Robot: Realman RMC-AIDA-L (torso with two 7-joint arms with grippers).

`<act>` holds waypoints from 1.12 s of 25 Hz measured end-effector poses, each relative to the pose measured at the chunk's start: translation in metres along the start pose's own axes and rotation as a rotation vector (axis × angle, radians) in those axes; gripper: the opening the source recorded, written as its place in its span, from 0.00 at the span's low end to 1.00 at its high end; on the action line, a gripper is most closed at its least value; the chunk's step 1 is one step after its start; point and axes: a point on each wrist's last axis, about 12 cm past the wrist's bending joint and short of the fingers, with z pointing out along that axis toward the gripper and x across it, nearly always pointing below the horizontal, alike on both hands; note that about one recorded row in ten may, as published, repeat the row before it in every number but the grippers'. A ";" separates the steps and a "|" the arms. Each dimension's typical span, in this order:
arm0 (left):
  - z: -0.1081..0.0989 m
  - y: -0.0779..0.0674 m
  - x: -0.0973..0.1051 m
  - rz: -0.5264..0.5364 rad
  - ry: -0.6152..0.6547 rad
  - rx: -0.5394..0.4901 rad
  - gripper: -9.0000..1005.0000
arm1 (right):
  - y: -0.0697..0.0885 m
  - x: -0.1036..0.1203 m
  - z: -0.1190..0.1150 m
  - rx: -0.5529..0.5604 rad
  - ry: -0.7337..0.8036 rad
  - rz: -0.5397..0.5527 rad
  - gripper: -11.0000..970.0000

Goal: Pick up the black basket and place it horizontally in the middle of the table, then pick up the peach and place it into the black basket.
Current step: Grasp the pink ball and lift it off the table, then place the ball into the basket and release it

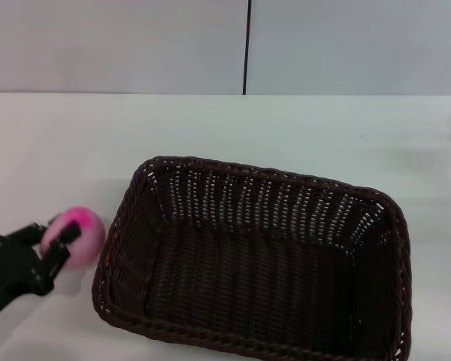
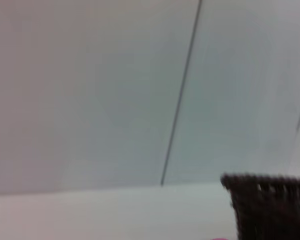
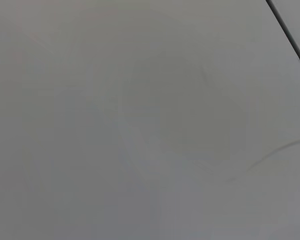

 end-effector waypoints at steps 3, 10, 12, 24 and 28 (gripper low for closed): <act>0.002 0.000 -0.006 -0.023 -0.074 -0.021 0.22 | 0.000 0.001 0.001 0.005 0.007 0.003 0.65; 0.021 0.002 -0.032 -0.102 -0.262 0.029 0.17 | 0.001 0.003 0.004 0.002 0.013 0.009 0.65; 0.032 0.000 -0.039 -0.117 -0.295 0.078 0.15 | 0.002 0.004 0.005 0.001 0.014 0.015 0.65; 0.080 -0.024 -0.044 -0.029 -0.180 0.384 0.11 | 0.004 0.012 0.006 0.010 0.025 0.015 0.65; 0.079 -0.023 -0.042 -0.018 -0.171 0.373 0.21 | 0.006 0.013 0.008 0.004 0.025 0.017 0.65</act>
